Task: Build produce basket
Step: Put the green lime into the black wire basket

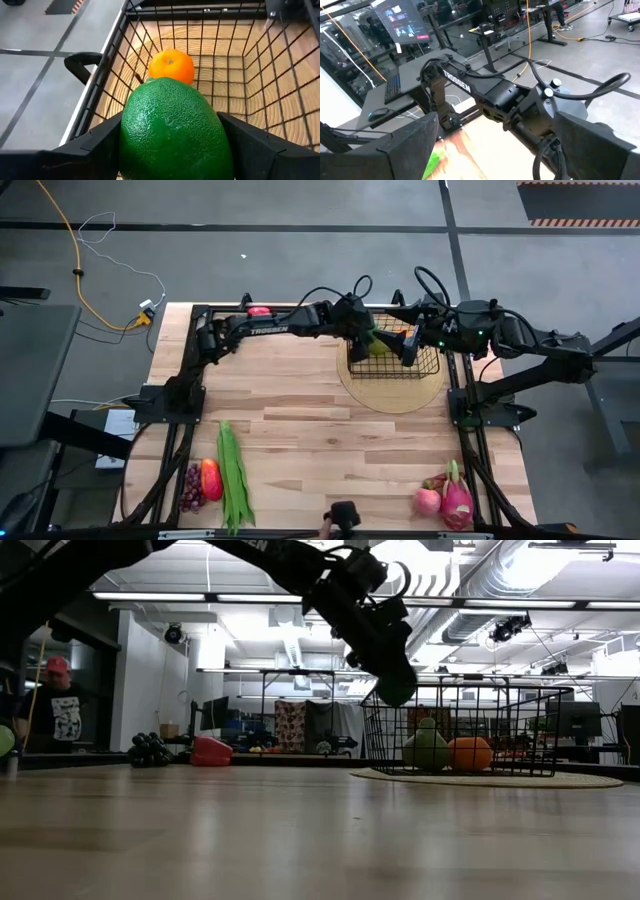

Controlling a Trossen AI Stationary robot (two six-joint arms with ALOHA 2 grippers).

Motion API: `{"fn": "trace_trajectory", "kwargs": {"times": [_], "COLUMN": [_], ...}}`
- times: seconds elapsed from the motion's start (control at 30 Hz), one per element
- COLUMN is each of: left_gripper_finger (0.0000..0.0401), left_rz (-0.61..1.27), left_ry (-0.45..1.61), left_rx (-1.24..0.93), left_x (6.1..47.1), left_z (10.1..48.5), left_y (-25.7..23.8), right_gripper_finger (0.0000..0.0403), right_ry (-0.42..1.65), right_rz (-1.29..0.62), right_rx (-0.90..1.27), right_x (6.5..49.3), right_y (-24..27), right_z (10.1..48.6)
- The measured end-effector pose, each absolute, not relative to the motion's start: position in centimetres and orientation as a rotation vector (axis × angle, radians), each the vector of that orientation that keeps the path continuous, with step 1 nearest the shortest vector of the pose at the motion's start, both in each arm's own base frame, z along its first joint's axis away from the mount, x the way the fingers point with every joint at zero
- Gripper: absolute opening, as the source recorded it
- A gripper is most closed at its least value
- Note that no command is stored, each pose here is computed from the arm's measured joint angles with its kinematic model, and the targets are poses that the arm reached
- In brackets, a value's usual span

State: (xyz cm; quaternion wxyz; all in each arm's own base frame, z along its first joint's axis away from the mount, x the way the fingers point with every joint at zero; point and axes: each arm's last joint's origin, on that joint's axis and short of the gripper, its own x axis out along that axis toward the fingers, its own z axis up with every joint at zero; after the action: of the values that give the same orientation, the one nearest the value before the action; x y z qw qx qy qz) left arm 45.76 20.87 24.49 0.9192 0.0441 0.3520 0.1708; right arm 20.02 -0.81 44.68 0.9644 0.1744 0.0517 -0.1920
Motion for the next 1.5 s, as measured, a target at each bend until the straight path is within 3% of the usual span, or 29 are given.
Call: {"fn": "trace_trajectory", "kwargs": {"times": [0.27,0.5,0.73,1.17,1.5], "left_gripper_finger": [0.0276,0.0276,0.0276,0.0277,0.0343], "left_rz": [0.322,0.414,0.381,0.355,0.385], "left_ry": [0.756,0.701,0.740,0.789,0.813], "left_rx": [0.092,0.080,0.176,0.195,0.204], "left_x": [45.2,45.5,45.4,45.9,45.9], "left_z": [24.0,24.5,24.3,21.9,21.2], "left_y": [21.6,21.7,21.7,22.4,22.6], "right_gripper_finger": [0.0384,0.0384,0.0384,0.0384,0.0384], "right_ry": [0.104,0.104,0.101,0.076,0.081], "right_rz": [-0.388,-0.388,-0.390,-0.385,-0.387], "right_rx": [0.353,0.353,0.371,0.376,0.375], "right_x": [20.0,20.0,20.0,20.4,20.9], "right_y": [-0.8,-0.8,-0.8,-0.8,-0.8], "right_z": [44.7,44.7,44.7,44.8,44.7]}}
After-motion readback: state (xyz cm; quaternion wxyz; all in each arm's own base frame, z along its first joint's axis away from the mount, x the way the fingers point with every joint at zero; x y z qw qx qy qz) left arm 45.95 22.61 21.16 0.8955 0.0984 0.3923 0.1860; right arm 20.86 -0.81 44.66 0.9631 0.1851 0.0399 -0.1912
